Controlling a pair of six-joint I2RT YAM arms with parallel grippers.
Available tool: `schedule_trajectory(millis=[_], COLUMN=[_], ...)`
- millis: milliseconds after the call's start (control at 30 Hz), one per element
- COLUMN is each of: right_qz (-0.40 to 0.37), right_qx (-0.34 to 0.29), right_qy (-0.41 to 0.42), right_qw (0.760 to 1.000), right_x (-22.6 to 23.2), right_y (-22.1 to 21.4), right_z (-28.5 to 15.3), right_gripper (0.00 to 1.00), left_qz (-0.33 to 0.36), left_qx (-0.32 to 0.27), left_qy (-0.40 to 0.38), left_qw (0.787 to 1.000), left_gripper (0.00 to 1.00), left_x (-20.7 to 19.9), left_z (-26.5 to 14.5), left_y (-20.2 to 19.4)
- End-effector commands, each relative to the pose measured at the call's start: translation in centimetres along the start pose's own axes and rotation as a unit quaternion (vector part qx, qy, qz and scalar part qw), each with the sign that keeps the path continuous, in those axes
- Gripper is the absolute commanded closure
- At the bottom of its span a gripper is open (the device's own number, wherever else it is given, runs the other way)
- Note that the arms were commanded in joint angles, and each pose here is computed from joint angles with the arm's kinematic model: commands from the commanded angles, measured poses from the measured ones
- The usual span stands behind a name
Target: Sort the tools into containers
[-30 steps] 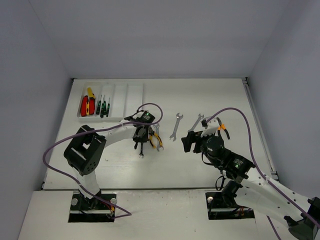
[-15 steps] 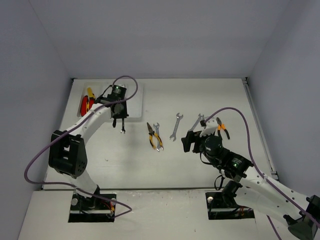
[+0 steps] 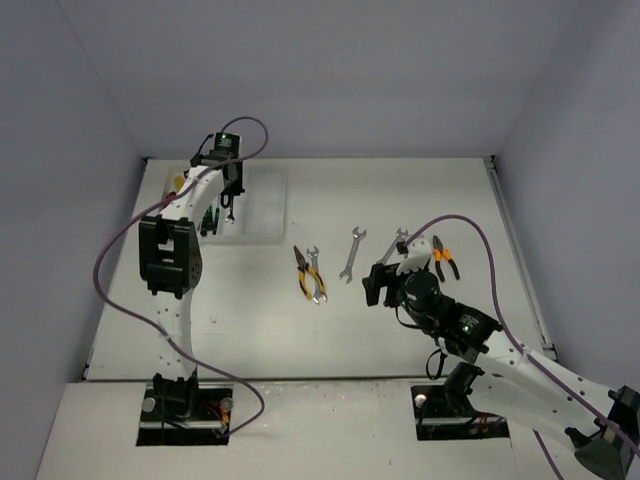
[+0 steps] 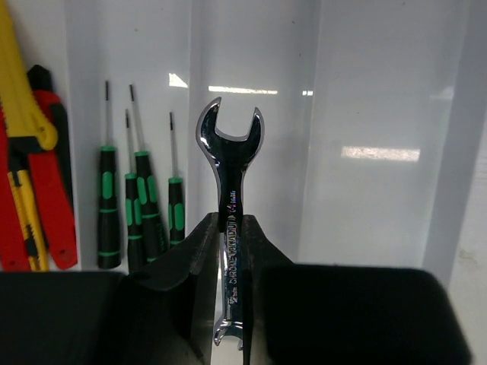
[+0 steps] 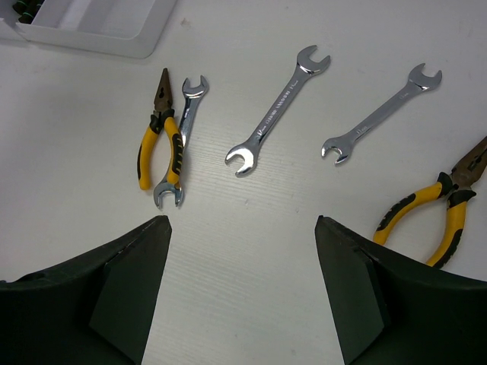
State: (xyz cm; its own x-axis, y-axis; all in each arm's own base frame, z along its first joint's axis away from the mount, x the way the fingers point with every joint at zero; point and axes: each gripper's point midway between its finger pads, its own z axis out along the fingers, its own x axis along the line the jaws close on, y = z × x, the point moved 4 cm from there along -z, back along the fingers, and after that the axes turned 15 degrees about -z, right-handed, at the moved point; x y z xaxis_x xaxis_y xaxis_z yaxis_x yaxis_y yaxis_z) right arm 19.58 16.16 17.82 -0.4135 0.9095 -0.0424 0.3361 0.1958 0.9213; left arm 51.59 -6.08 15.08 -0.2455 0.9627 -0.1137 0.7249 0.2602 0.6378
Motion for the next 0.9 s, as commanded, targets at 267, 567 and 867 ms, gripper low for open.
schedule_trajectory(millis=[267, 567, 867], right_qz=[0.017, 0.016, 0.019], right_qx=[-0.029, -0.033, -0.042], right_qy=[-0.015, -0.024, -0.031], right_qw=[0.999, 0.999, 0.998], right_x=[-0.4, -0.7, -1.2], right_y=[2.0, 2.3, 2.4], right_z=[-0.1, -0.3, -0.8], right_gripper=[0.26, 0.26, 0.26], left_qz=[-0.017, -0.061, -0.092], left_qx=[-0.024, -0.046, 0.014], left_qy=[-0.014, -0.084, -0.214], left_qw=[0.999, 0.994, 0.972], left_gripper=[0.7, 0.53, 0.53], left_x=[-0.1, -3.8, -15.4], left_z=[1.0, -7.6, -14.0], left_y=[2.7, 1.4, -10.4])
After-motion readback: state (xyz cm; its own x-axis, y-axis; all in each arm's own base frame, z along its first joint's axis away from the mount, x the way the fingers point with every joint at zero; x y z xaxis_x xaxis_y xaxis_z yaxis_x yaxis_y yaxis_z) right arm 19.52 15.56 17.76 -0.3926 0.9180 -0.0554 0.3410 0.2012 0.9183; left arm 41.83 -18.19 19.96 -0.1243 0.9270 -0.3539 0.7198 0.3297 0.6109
